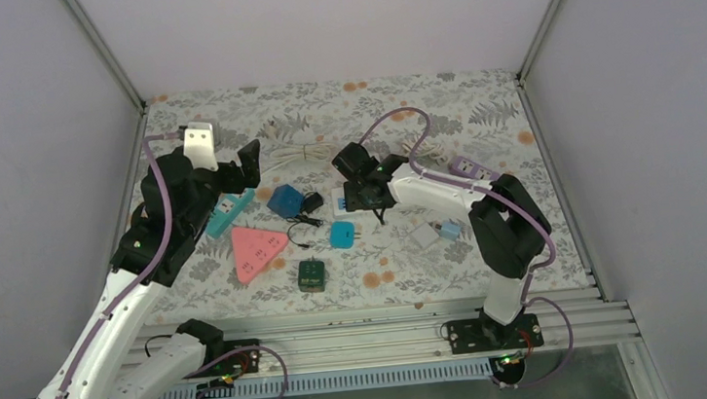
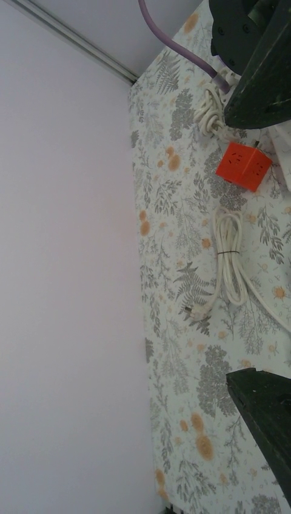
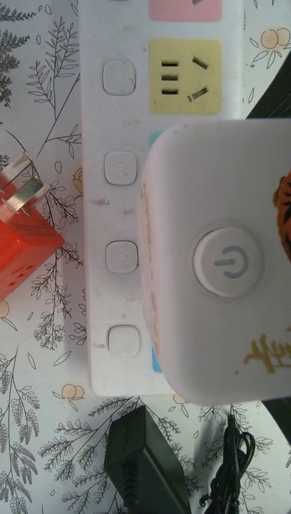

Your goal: Insert the plug

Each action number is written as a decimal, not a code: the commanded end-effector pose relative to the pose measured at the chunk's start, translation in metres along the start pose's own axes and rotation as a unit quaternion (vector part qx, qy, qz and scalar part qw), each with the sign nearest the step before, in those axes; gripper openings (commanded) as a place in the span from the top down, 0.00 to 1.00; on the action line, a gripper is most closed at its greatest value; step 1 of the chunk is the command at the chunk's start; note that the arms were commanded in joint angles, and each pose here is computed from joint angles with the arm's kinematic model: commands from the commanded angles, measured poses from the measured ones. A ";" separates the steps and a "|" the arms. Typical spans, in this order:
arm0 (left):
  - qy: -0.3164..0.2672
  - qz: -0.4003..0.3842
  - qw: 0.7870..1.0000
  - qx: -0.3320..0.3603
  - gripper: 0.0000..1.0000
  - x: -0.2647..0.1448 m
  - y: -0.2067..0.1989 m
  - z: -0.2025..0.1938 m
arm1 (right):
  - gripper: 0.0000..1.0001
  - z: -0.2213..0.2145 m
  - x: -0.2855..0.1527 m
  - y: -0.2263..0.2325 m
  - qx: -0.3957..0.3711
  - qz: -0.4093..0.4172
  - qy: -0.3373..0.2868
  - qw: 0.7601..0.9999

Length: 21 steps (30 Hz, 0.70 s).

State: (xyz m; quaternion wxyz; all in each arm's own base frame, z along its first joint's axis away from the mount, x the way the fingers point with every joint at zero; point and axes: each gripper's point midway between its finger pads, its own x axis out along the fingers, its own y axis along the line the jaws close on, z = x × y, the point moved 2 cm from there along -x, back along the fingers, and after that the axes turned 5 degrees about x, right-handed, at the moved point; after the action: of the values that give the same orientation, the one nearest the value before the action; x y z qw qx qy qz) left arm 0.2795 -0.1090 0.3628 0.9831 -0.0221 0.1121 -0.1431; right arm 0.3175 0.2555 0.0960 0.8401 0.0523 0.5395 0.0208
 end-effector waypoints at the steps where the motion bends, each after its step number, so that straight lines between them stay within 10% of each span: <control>1: -0.013 0.014 1.000 0.002 0.02 -0.002 0.006 0.003 | 0.62 0.001 0.006 -0.004 0.002 -0.026 -0.008 1.000; 21: -0.023 0.036 0.999 -0.005 0.02 -0.006 0.013 0.005 | 0.60 -0.029 0.031 -0.014 -0.032 -0.069 0.078 0.994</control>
State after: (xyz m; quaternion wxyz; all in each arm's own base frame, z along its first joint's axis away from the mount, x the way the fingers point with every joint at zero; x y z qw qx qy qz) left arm 0.2789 -0.0988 0.3619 0.9873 -0.0206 0.1067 -0.1157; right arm 0.3217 0.2581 0.0871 0.8315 0.0382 0.5542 0.0076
